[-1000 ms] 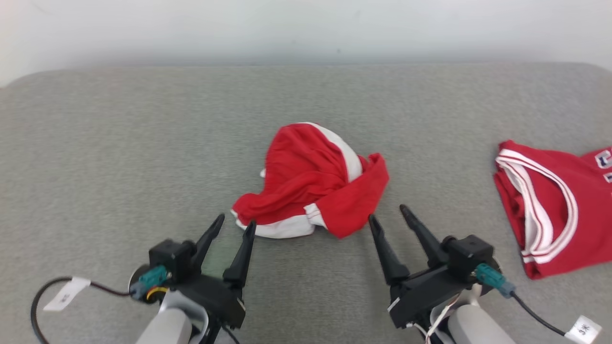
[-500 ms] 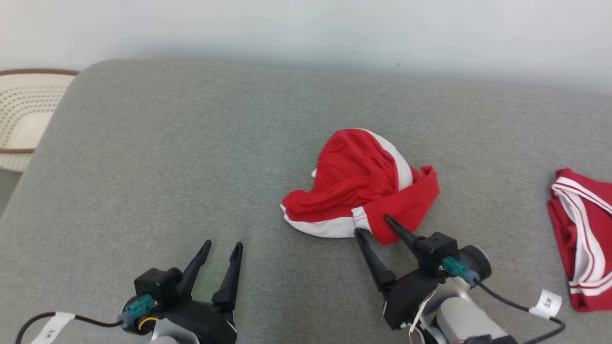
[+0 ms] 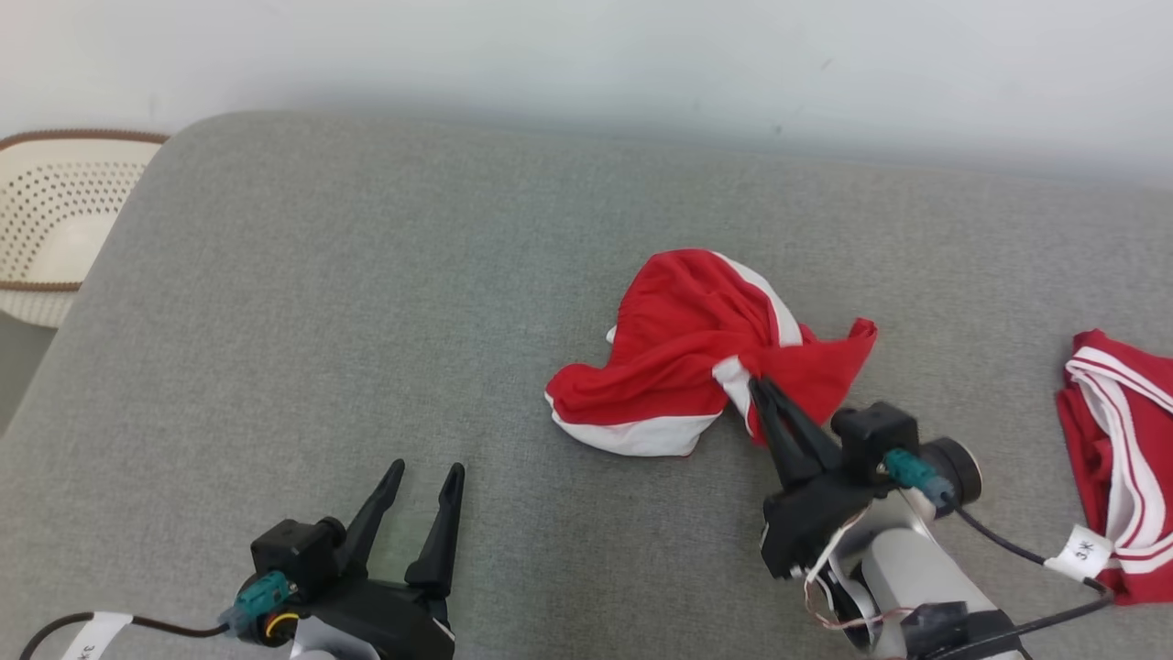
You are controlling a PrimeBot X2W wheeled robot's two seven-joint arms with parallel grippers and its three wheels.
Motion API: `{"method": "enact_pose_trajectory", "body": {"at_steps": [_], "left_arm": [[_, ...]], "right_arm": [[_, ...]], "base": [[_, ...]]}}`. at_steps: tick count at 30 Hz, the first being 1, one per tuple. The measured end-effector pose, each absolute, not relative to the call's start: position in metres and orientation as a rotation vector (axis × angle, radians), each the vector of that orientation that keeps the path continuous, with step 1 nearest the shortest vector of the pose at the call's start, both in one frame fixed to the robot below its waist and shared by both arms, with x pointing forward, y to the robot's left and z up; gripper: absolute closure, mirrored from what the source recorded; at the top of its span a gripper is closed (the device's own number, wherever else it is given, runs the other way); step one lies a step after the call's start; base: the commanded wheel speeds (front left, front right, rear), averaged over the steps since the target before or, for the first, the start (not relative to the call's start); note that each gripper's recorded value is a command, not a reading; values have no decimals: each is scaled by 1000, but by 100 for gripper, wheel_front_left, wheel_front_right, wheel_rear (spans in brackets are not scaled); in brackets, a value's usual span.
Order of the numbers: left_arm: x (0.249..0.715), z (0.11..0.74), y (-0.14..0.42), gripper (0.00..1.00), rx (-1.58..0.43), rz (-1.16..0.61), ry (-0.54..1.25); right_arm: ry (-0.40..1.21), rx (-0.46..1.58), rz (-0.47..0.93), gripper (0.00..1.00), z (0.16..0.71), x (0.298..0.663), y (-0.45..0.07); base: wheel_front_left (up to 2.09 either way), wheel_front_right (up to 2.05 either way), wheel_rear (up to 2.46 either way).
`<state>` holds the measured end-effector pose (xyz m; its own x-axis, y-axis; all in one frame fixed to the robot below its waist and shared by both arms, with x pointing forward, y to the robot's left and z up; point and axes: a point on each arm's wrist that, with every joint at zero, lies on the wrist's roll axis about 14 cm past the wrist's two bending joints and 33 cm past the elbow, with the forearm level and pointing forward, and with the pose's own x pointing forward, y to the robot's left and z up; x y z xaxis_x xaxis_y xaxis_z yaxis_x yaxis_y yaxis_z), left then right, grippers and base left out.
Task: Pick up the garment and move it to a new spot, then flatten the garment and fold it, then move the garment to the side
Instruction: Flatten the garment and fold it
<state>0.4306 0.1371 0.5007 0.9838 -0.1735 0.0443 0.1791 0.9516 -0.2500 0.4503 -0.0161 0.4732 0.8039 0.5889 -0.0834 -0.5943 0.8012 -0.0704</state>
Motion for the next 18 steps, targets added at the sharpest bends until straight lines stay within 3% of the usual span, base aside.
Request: {"method": "enact_pose_trajectory", "body": {"at_steps": [6,10,14,18], "left_arm": [[425,503,126,0,-273,-208,-23],[420,505,122,0,-283,-216,-23],[416,509,121,0,-289,-221,-33],[414,507,118,0,-295,-226,-28]], "right_arm": [[-177,44,623,100,561,457,-6],[-311,57,569,100,610,464,-27],[-323,18,471,100,615,470,-66],[-208,-28,350,100,574,472,-116]], "base": [[0,0,0],[0,0,0],[0,0,0],[0,0,0]]}}
